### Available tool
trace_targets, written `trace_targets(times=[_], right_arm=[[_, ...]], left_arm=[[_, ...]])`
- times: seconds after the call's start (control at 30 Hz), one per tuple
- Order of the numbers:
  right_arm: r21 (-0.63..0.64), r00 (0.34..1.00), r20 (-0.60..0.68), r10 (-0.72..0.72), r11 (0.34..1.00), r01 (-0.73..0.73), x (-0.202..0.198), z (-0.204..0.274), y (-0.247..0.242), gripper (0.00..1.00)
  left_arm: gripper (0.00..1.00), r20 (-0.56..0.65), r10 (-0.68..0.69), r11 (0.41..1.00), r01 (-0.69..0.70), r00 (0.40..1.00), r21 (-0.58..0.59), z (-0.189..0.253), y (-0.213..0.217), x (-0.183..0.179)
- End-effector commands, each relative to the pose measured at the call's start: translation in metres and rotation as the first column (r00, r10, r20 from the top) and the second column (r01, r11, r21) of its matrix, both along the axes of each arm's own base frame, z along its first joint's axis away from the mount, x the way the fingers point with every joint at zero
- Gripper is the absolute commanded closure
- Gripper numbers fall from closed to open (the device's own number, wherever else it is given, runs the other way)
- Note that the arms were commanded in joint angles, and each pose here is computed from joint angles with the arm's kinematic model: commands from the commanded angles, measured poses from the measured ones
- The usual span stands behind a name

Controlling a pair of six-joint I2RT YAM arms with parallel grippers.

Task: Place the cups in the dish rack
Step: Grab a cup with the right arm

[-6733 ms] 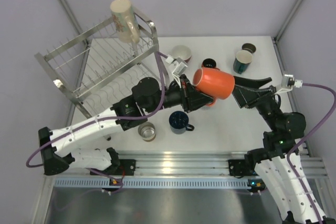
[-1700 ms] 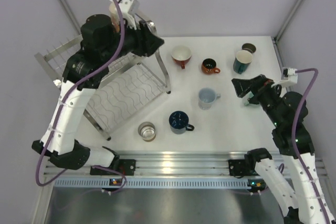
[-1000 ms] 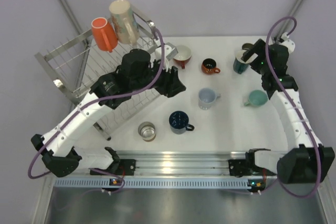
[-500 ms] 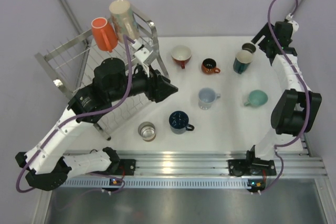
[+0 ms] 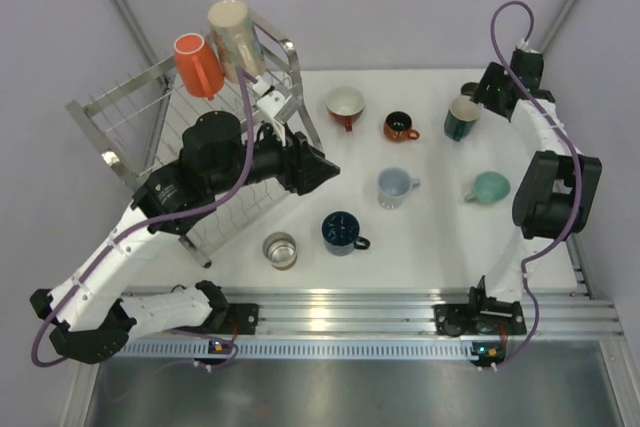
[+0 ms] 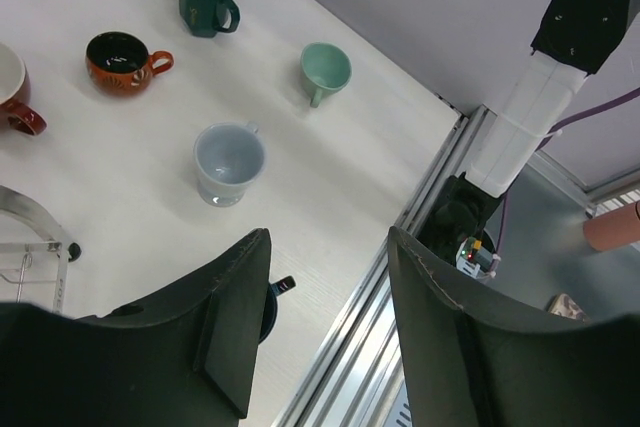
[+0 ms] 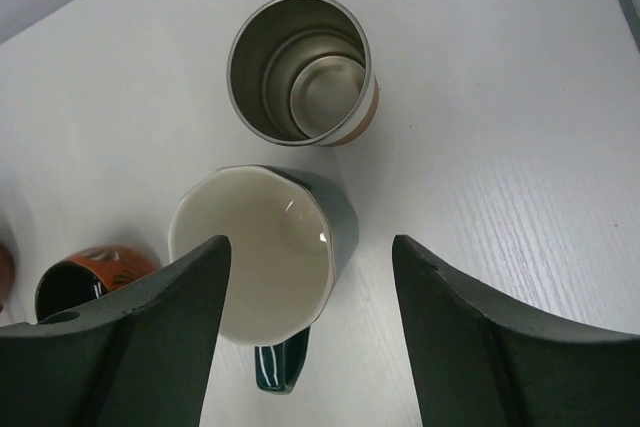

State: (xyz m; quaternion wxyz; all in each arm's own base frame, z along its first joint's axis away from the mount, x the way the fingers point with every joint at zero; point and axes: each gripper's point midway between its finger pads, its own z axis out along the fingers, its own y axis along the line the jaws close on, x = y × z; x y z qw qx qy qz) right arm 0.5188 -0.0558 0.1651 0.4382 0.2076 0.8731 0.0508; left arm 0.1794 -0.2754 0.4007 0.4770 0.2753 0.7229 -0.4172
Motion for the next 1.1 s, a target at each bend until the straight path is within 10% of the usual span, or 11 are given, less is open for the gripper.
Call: trace_targets(times=[0.0, 1.07], right_arm=[[-0.045, 0.998, -0.040, 0.046, 0.998, -0.048, -0.003, -0.018, 0.003, 0.34], [0.005, 0.988, -0.081, 0.131, 0.991, -0.131, -0.008, -0.024, 0.043, 1.00]], left_arm=[[0.44, 0.047, 0.023, 0.997, -0.019, 0.999, -0.071, 0.021, -0.002, 0.005], [0.44, 0.044, 0.053, 0.994, -0.048, 0.998, -0.102, 0.027, 0.005, 0.003]])
